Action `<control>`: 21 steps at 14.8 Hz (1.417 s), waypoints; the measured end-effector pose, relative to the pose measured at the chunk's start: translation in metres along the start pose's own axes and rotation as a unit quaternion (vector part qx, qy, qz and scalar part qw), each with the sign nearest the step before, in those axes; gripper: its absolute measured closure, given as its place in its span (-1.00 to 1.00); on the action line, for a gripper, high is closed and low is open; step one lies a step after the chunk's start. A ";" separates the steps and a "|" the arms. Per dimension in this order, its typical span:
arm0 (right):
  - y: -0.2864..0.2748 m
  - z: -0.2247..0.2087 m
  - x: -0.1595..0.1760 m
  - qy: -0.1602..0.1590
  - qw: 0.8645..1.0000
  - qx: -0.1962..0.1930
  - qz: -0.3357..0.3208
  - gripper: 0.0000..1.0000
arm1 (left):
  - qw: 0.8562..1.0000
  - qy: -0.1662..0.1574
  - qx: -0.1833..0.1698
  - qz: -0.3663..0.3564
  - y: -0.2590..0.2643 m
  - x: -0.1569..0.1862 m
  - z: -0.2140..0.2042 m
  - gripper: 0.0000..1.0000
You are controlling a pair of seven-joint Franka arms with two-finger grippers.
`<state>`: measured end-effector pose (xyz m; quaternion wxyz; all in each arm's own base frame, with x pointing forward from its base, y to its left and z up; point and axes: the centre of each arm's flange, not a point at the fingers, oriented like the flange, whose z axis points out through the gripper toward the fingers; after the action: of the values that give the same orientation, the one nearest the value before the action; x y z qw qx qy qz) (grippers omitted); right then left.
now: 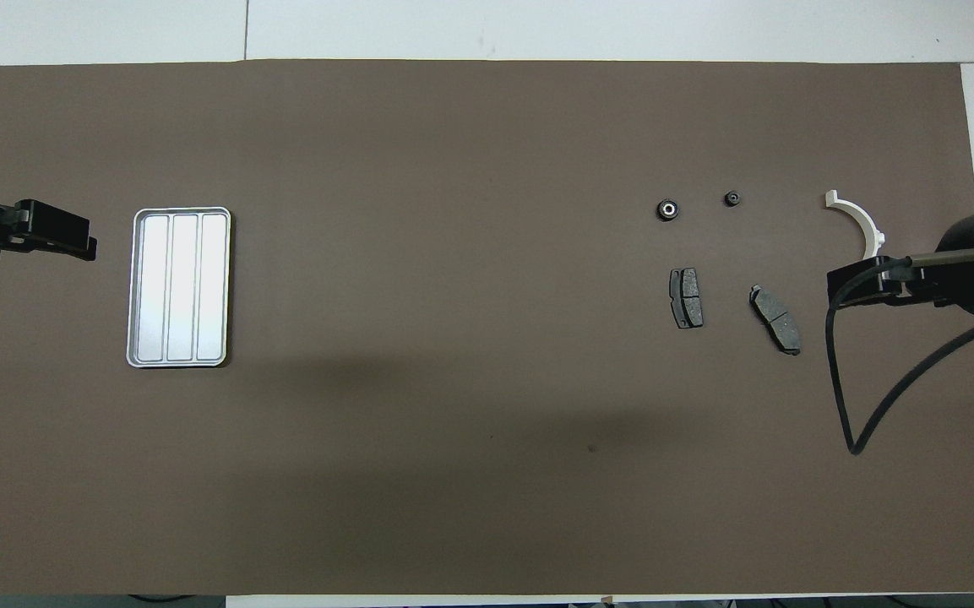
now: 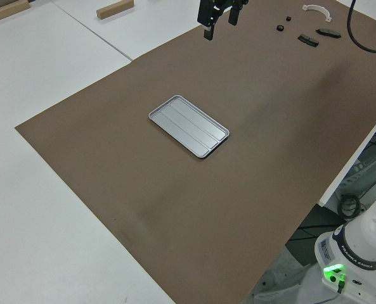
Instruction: Pick bearing gear from pile to tray
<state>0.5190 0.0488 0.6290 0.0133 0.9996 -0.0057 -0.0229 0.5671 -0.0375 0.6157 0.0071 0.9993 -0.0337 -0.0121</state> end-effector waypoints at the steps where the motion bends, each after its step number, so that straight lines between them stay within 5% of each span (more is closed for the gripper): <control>1: 0.000 0.000 0.000 0.000 1.000 0.000 0.000 -1.00 | 1.000 0.000 0.000 0.000 0.000 0.000 0.000 -1.00; 17: -0.001 -0.003 0.001 0.014 1.000 0.001 -0.015 -1.00 | 1.000 0.000 0.000 0.000 0.000 0.000 0.000 -1.00; 21: -0.008 0.037 0.025 0.034 0.999 0.004 -0.016 -1.00 | 1.000 0.000 0.000 0.000 0.000 0.000 0.000 -1.00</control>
<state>0.5419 0.0559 0.5907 0.0089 0.9998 0.0102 0.0113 0.5671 -0.0375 0.6157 0.0071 0.9993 -0.0337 -0.0123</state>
